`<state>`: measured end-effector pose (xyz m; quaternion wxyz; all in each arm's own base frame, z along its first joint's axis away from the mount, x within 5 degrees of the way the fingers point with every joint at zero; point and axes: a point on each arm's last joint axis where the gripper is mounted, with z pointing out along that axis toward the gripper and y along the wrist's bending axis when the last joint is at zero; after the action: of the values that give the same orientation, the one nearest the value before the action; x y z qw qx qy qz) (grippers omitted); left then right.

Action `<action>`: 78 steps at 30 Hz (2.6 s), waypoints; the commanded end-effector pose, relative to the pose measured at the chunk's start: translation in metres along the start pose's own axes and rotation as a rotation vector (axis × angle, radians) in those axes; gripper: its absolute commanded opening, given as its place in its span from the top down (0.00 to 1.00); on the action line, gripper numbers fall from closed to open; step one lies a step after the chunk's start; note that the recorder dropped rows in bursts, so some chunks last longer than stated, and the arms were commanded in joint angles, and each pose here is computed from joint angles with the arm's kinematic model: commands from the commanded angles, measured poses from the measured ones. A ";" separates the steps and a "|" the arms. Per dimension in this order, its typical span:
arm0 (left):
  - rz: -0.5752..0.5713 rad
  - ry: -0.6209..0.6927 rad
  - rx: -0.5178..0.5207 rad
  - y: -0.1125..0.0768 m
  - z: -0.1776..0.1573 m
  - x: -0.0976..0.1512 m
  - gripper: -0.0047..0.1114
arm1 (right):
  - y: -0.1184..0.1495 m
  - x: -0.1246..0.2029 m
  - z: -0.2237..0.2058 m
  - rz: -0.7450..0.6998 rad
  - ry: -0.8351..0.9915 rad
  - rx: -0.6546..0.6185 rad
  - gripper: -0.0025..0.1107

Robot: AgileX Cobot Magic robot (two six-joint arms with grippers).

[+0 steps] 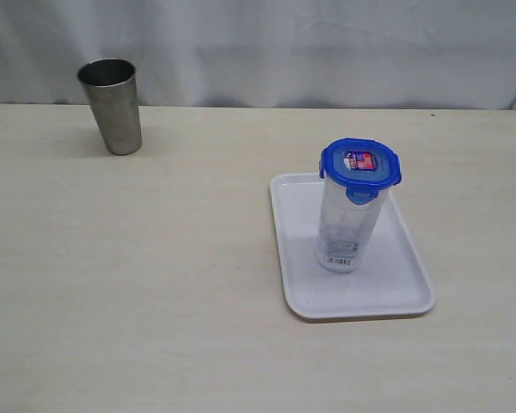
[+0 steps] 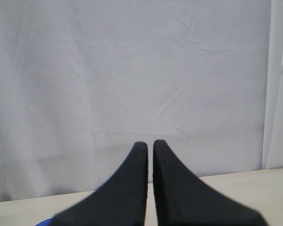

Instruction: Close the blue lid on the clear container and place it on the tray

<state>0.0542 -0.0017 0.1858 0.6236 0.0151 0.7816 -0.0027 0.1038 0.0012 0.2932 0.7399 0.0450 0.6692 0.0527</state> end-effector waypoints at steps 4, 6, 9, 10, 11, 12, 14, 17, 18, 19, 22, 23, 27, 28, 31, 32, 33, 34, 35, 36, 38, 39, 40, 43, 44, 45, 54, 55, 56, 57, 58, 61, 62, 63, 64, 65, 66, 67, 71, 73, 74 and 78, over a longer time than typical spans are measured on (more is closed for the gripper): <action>0.005 -0.002 -0.006 0.000 0.000 0.001 0.96 | 0.000 0.001 -0.001 0.004 -0.005 0.002 0.94; 0.005 -0.002 -0.006 0.000 0.000 0.001 0.96 | 0.000 0.001 -0.001 0.004 -0.005 0.002 0.94; 0.005 -0.002 -0.006 0.000 0.000 0.001 0.96 | 0.000 0.001 -0.001 0.004 -0.005 0.002 0.94; 0.005 -0.002 -0.006 0.000 0.000 0.001 0.96 | 0.000 0.001 -0.001 0.004 -0.005 0.002 0.94; 0.005 -0.002 -0.006 0.000 0.000 0.001 0.96 | 0.000 0.001 -0.001 0.004 -0.005 0.002 0.94; 0.005 -0.002 -0.006 0.000 0.000 0.001 0.96 | 0.000 0.001 -0.001 0.004 -0.005 0.002 0.94; 0.005 -0.002 -0.006 0.000 0.000 0.001 0.96 | 0.000 0.001 -0.001 0.004 -0.005 0.002 0.94; 0.005 -0.002 -0.006 0.000 0.000 0.001 0.96 | 0.000 0.001 -0.001 0.004 -0.005 0.002 0.94; 0.005 -0.002 -0.006 0.000 0.000 0.001 0.96 | 0.000 0.001 -0.001 0.004 -0.005 0.002 0.94; 0.005 -0.002 -0.006 0.000 0.000 0.001 0.96 | 0.000 0.001 -0.001 0.004 -0.005 0.002 0.94; 0.005 -0.002 -0.006 0.000 0.000 0.001 0.96 | 0.000 0.001 -0.001 0.004 -0.005 0.002 0.94; 0.005 -0.002 -0.006 0.000 0.000 0.001 0.96 | 0.000 0.001 -0.001 0.004 -0.005 0.002 0.94; 0.005 -0.002 -0.006 0.000 0.000 0.001 0.96 | -0.001 0.003 -0.001 0.004 -0.005 0.004 0.94; 0.005 -0.002 -0.006 0.000 0.000 0.001 0.96 | -0.001 0.005 -0.003 0.004 -0.006 0.005 0.94; 0.005 -0.002 -0.006 0.000 0.000 0.001 0.96 | -0.005 0.016 -0.012 -0.005 -0.042 0.014 0.94; 0.005 -0.002 -0.006 0.000 0.000 0.001 0.96 | -0.006 0.020 -0.017 0.005 -0.075 0.020 0.94; 0.005 -0.002 -0.006 0.000 0.000 0.001 0.96 | -0.008 0.024 -0.022 0.022 -0.113 0.026 0.94; 0.005 -0.002 -0.006 0.000 0.000 0.001 0.96 | -0.010 0.025 -0.028 0.036 -0.161 0.030 0.94; 0.005 -0.002 -0.006 0.000 0.000 0.001 0.96 | -0.012 0.029 -0.033 0.054 -0.198 0.033 0.94; 0.005 -0.002 -0.006 0.000 0.000 0.001 0.96 | -0.013 0.034 -0.038 0.067 -0.229 0.034 0.94; 0.005 -0.002 -0.006 0.000 0.000 0.001 0.96 | -0.015 0.042 -0.046 0.084 -0.270 0.032 0.94; 0.005 -0.002 -0.006 0.000 0.000 0.001 0.96 | -0.016 0.045 -0.050 0.091 -0.288 0.029 0.94; 0.005 -0.002 -0.006 0.000 0.000 0.001 0.96 | -0.016 0.043 -0.052 0.093 -0.313 0.025 0.94; 0.005 -0.002 -0.006 0.000 0.000 0.001 0.96 | -0.015 0.043 -0.060 0.081 -0.334 0.008 0.94; 0.005 -0.002 -0.006 0.000 0.000 0.001 0.96 | -0.015 0.042 -0.061 0.081 -0.338 0.006 0.94; 0.005 -0.002 -0.006 0.000 0.000 0.001 0.96 | -0.015 0.042 -0.061 0.084 -0.337 0.007 0.94; 0.005 -0.002 -0.006 0.000 0.000 0.001 0.96 | -0.013 0.042 -0.061 0.047 -0.340 -0.001 0.94; 0.005 -0.002 -0.006 0.000 0.000 0.001 0.96 | -0.013 0.042 -0.061 0.022 -0.341 -0.005 0.94; 0.005 -0.002 -0.006 0.000 0.000 0.001 0.96 | -0.011 0.042 -0.061 -0.027 -0.343 -0.016 0.94; 0.005 -0.002 -0.006 0.000 0.000 0.001 0.96 | -0.010 0.042 -0.061 -0.056 -0.345 -0.022 0.94; 0.005 -0.002 -0.006 0.000 0.000 0.001 0.96 | -0.009 0.042 -0.061 -0.094 -0.346 -0.029 0.94; 0.005 -0.002 -0.006 0.000 0.000 0.001 0.96 | -0.006 0.042 -0.061 -0.186 -0.347 -0.047 0.94; 0.005 -0.002 -0.006 0.000 0.000 0.001 0.96 | -0.005 0.042 -0.061 -0.204 -0.348 -0.051 0.94; 0.005 -0.002 -0.006 0.000 0.000 0.001 0.96 | -0.003 0.043 -0.061 -0.260 -0.349 -0.068 0.94; 0.005 -0.002 -0.006 0.000 0.000 0.001 0.96 | -0.001 0.043 -0.061 -0.300 -0.350 -0.082 0.94; 0.005 -0.002 -0.006 0.000 0.000 0.001 0.96 | 0.003 0.044 -0.061 -0.382 -0.349 -0.116 0.94; 0.005 -0.002 -0.006 0.000 0.000 0.001 0.96 | 0.005 0.045 -0.061 -0.410 -0.348 -0.128 0.94; 0.005 -0.002 -0.006 0.000 0.000 0.001 0.96 | 0.007 0.046 -0.062 -0.452 -0.346 -0.146 0.94; 0.005 -0.002 -0.006 0.000 0.000 0.001 0.96 | 0.006 0.048 -0.061 -0.452 -0.323 -0.142 0.94; 0.005 -0.002 -0.006 0.000 0.000 0.001 0.96 | 0.003 0.053 -0.059 -0.452 -0.257 -0.124 0.94; 0.005 -0.002 -0.006 0.000 0.000 0.001 0.96 | 0.001 0.057 -0.058 -0.443 -0.209 -0.111 0.94; 0.005 -0.002 -0.006 0.000 0.000 0.001 0.96 | -0.007 0.072 -0.056 -0.361 -0.015 -0.063 0.94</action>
<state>0.0542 -0.0017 0.1857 0.6231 0.0151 0.7820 -0.0027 0.0541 0.0075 0.2263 0.7763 -0.1247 0.6136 -0.0719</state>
